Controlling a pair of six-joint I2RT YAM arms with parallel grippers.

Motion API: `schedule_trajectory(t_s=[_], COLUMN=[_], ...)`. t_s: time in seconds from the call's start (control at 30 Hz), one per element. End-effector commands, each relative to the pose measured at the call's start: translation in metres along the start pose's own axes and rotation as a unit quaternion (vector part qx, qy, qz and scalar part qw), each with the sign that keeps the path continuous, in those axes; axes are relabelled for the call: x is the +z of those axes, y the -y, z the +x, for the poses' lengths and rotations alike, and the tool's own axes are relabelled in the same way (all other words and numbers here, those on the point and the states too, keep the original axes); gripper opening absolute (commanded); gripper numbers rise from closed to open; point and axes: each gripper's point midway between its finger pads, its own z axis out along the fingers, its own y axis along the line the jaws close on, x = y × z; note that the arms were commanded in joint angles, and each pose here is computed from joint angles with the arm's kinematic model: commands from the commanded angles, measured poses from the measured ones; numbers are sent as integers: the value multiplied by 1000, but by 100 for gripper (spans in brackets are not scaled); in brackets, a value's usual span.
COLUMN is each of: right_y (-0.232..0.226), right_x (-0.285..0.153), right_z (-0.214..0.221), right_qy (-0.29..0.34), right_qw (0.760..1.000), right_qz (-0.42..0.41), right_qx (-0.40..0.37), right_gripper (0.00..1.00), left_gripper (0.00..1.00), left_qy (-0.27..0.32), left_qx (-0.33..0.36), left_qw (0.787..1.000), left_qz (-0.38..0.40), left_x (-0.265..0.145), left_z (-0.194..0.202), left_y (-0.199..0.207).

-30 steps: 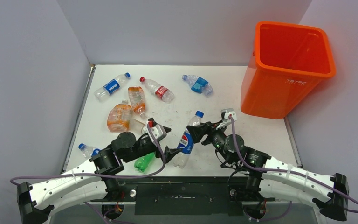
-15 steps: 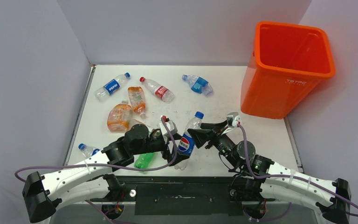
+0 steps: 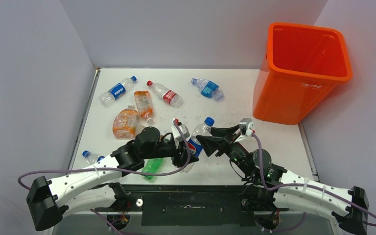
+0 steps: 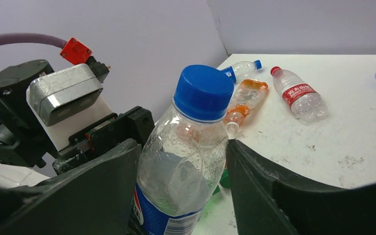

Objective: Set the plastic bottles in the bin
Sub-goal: Pick up the plastic bottle from the corner of the board.

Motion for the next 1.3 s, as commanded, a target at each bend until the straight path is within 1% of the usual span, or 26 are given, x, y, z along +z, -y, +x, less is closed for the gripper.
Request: schedule_trajectory(t_s=[0.0,0.03,0.13,0.17,0.3,0.37,0.47,0.57,0.67,0.8,0.93,1.07,1.2,1.27], right_y=[-23,-24,-35,-39,-36,-47,-60,-57,-49,-39,-41,-39,-39,-39], right_x=[1,-2,-11,-14,-19,-19,-13,-3,9,22,30,35,38,40], right_z=[-25,-28,-46,-57,-68,-70,-65,-56,-47,-44,-46,-45,-45,-41], right_qy=[-15,-24,-42,-48,-98,-117,-135,-145,-142,-107,-71,-62,-55,-57], right_qw=[1000,999,999,998,995,993,990,989,990,994,997,998,998,998], right_qz=[-18,-15,-24,-22,19,-1,-27,-13,9,28,19,24,24,25], right_qx=[12,14,21,22,6,0,4,5,3,-1,14,20,24,25], right_gripper=[73,80,93,95,97,97,95,90,83,79,76,69,66,64], left_gripper=[36,34,27,26,25,23,16,11,10,9,7,5,3,3], left_qy=[50,57,96,105,141,163,176,175,174,165,159,156,152,150], left_qx=[52,59,100,118,197,226,243,243,236,222,216,219,217,216], left_qw=[997,997,990,986,965,953,943,941,941,947,950,951,952,953], left_qz=[11,2,-34,-49,-101,-121,-141,-160,-167,-164,-159,-155,-152,-149], left_x=[-4,-6,-13,-16,-29,-36,-42,-44,-46,-43,-41,-41,-39,-37], left_z=[-30,-28,-33,-34,-37,-40,-44,-46,-47,-46,-45,-43,-43,-42], left_y=[9,6,-6,-10,-26,-31,-34,-37,-37,-36,-33,-32,-30,-30])
